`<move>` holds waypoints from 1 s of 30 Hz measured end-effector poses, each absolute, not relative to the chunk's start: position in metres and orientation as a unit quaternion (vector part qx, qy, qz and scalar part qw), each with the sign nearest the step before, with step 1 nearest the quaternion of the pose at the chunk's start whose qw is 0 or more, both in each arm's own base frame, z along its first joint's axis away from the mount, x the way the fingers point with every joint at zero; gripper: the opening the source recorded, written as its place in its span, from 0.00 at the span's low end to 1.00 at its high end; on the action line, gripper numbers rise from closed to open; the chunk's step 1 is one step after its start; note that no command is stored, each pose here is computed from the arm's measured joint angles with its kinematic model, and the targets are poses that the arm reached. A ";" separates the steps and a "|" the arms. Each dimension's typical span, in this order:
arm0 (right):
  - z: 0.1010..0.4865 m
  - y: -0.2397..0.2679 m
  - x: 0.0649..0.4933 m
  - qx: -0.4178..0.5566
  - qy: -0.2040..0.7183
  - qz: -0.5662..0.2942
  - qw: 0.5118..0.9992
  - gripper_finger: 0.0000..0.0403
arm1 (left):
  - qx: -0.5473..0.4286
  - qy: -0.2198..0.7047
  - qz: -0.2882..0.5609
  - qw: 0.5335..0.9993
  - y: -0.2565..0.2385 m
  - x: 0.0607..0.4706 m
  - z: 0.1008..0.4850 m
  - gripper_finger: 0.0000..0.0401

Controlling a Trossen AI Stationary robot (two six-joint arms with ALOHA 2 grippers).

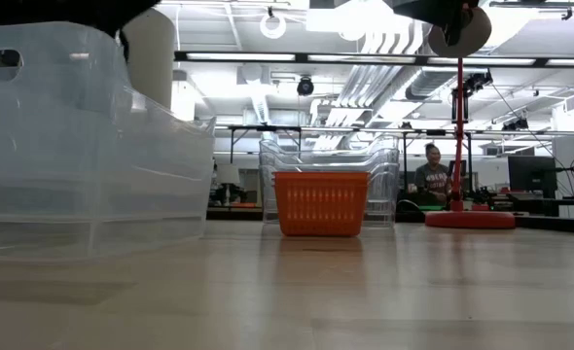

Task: Stack baskets by color
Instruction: Return to Home Position

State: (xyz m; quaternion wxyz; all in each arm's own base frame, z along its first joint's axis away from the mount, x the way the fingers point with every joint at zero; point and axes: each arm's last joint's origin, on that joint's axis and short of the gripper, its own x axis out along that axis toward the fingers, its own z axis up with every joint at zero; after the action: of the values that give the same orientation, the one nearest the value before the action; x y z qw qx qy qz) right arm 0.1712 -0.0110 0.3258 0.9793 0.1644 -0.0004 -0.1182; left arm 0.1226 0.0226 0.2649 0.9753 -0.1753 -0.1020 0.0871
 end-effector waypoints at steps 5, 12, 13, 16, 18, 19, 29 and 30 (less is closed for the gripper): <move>0.326 -0.012 0.171 0.166 -0.004 -0.135 0.977 0.52 | -0.223 -0.111 0.076 0.966 0.016 0.113 0.237 0.00; 0.326 -0.012 0.171 0.190 -0.008 -0.138 0.972 0.52 | -0.218 -0.133 0.061 0.965 0.009 0.102 0.219 0.00; 0.326 -0.012 0.171 0.197 -0.008 -0.137 0.971 0.52 | -0.218 -0.137 0.060 0.964 0.008 0.100 0.216 0.00; 0.326 -0.012 0.171 0.214 -0.010 -0.133 0.968 0.52 | -0.219 -0.146 0.056 0.963 0.008 0.097 0.207 0.00; 0.326 -0.012 0.171 0.219 -0.010 -0.133 0.967 0.52 | -0.219 -0.152 0.057 0.962 0.008 0.095 0.200 0.00; 0.326 -0.012 0.171 0.222 -0.011 -0.132 0.966 0.52 | -0.219 -0.154 0.058 0.962 0.008 0.094 0.196 0.00; 0.325 -0.012 0.171 0.255 -0.011 -0.132 0.958 0.52 | -0.198 -0.077 0.081 0.974 0.009 0.096 0.178 0.00; 0.324 -0.012 0.171 0.255 -0.007 -0.133 0.958 0.52 | -0.194 -0.068 0.083 0.975 0.009 0.096 0.176 0.00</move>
State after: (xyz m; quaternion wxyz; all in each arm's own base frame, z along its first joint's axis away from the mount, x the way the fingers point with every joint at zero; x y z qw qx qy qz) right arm 0.1708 -0.0118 0.3242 0.9577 0.2552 -0.0067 -0.1330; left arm 0.0962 0.0087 0.1762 0.9751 -0.1940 -0.0678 0.0835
